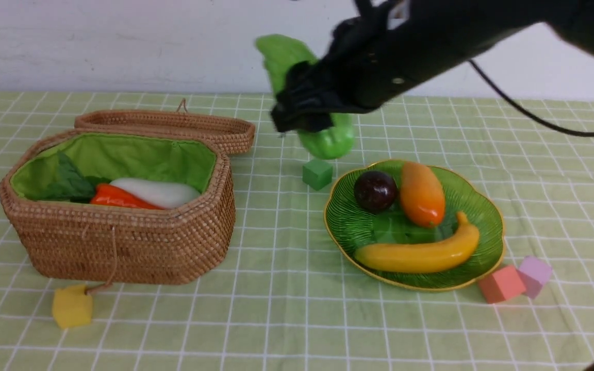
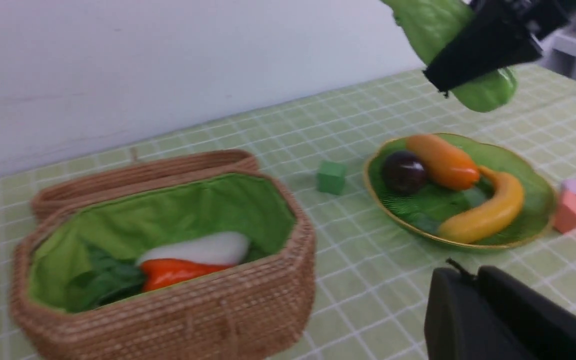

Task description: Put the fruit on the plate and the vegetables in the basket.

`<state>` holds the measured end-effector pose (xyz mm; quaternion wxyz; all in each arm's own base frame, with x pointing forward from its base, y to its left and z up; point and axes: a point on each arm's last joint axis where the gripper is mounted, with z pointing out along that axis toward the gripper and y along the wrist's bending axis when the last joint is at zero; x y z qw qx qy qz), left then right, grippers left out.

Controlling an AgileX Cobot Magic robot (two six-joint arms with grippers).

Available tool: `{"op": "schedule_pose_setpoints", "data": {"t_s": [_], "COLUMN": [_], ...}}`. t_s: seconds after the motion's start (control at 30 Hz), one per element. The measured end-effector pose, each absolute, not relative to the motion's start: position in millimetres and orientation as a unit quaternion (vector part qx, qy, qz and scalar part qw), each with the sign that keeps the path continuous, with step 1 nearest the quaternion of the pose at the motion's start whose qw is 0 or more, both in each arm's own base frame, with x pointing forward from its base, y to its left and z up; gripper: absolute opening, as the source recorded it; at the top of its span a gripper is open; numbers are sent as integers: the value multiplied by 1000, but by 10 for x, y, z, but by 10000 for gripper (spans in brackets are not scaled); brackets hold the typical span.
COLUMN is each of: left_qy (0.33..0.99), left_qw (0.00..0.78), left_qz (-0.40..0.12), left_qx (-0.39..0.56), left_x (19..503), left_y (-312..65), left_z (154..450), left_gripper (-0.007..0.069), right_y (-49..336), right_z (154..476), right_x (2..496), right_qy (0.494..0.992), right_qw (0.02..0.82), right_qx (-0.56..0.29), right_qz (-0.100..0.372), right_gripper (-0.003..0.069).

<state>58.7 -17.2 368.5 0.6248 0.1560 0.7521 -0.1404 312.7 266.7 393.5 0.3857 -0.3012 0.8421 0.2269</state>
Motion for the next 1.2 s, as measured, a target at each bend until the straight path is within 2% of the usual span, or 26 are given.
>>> {"op": "schedule_pose_setpoints", "data": {"t_s": [0.17, 0.3, 0.37, 0.67, 0.8, 0.87, 0.9, 0.93, 1.0, 1.1, 1.17, 1.2], "left_qy": [754, 752, 752, 752, 752, 752, 752, 752, 750, 743, 740, 736], "left_qw": [642, 647, 648, 649, 649, 648, 648, 649, 650, 656, 658, 659], "left_qz": [-110, -101, -96, -97, -97, -99, -99, -99, -101, -113, -120, -134], "left_qx": [86, 77, 70, 68, 67, 66, 66, 66, 67, 71, 72, 74], "left_x": [595, 602, 604, 605, 605, 605, 605, 604, 604, 601, 599, 594], "left_y": [-20, 13, 20, 22, 22, 22, 22, 21, 18, -3, -14, -34], "left_z": [3704, 3712, 3714, 3714, 3714, 3714, 3714, 3715, 3719, 3739, 3747, 3756], "left_gripper": [39, 39, 39, 39, 39, 39, 39, 39, 39, 39, 39, 39], "right_y": [3225, 3495, 3683, 3922, 3930, 3912, 3904, 3867, 3794, 3586, 3458, 3311], "right_z": [3907, 3829, 3681, 3236, 3194, 3201, 3207, 3255, 3339, 3675, 3863, 4060], "right_x": [3189, 3287, 3446, 3739, 3741, 3728, 3729, 3702, 3659, 3514, 3405, 3279], "right_qy": [798, 770, 749, 739, 743, 750, 751, 757, 764, 767, 770, 777], "right_qw": [419, 444, 471, 504, 496, 479, 478, 462, 442, 424, 410, 395], "right_qx": [-341, -366, -374, -354, -358, -368, -369, -379, -390, -406, -417, -420], "right_qz": [267, 277, 277, 274, 272, 269, 268, 266, 263, 258, 254, 252], "right_gripper": [466, 466, 466, 466, 470, 546, 555, 615, 661, 669, 649, 615]}}
